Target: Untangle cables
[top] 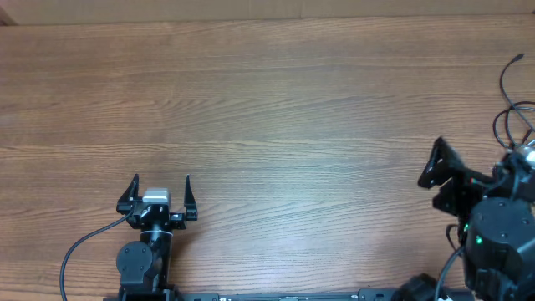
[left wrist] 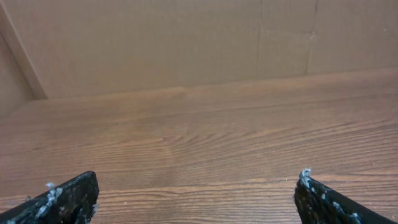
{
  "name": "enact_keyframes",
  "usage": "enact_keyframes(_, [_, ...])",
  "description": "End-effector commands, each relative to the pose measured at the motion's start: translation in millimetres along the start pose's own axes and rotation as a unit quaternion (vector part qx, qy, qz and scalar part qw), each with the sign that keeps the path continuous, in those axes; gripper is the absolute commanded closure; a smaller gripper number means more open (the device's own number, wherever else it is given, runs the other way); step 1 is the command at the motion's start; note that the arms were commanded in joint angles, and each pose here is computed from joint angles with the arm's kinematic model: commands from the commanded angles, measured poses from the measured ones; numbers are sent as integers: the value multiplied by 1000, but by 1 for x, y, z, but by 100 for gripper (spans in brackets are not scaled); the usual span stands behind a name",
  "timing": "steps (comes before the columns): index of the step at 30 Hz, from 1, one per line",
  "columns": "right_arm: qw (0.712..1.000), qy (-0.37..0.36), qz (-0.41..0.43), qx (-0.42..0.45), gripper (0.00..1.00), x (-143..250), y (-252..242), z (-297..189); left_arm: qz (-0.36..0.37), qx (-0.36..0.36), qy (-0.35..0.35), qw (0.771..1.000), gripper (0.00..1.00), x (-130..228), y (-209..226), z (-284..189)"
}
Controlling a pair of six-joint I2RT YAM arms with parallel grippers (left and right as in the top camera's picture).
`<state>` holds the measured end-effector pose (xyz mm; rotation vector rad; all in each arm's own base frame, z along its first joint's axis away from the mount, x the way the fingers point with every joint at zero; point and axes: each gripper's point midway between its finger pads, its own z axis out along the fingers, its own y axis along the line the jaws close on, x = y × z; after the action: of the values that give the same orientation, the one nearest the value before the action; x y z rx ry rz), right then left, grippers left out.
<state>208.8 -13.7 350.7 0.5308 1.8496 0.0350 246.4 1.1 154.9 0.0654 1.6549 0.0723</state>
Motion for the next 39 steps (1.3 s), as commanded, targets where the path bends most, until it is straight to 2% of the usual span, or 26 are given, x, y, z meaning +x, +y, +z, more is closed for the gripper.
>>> enact_keyframes(1, [999,9,43,4,0,30,-11,26,11,-8,-3,1000,1,-1,3,0])
enact_keyframes(5, [992,-42,105,-53,0,55,-11,70,11,-8,-3,1000,1,-1,3,0])
enact_keyframes(10, [962,-189,156,-124,0,64,-23,86,11,-8,-3,1000,0,-1,3,0])
enact_keyframes(15, [949,-275,76,-133,0,77,-35,77,11,-8,-3,1000,0,-1,3,0])
enact_keyframes(20, [954,-281,-25,-105,0,82,-39,76,11,-8,-3,1000,0,-1,3,0])
enact_keyframes(26, [957,-265,-69,-93,0,93,-41,78,11,-8,-3,1000,0,-1,3,0])
enact_keyframes(33, [960,-227,-107,-128,0,114,-30,80,11,-8,-3,1000,0,-1,3,0])
enact_keyframes(39, [934,-198,-217,-205,0,140,-1,77,11,-8,-3,1000,0,-1,3,0])
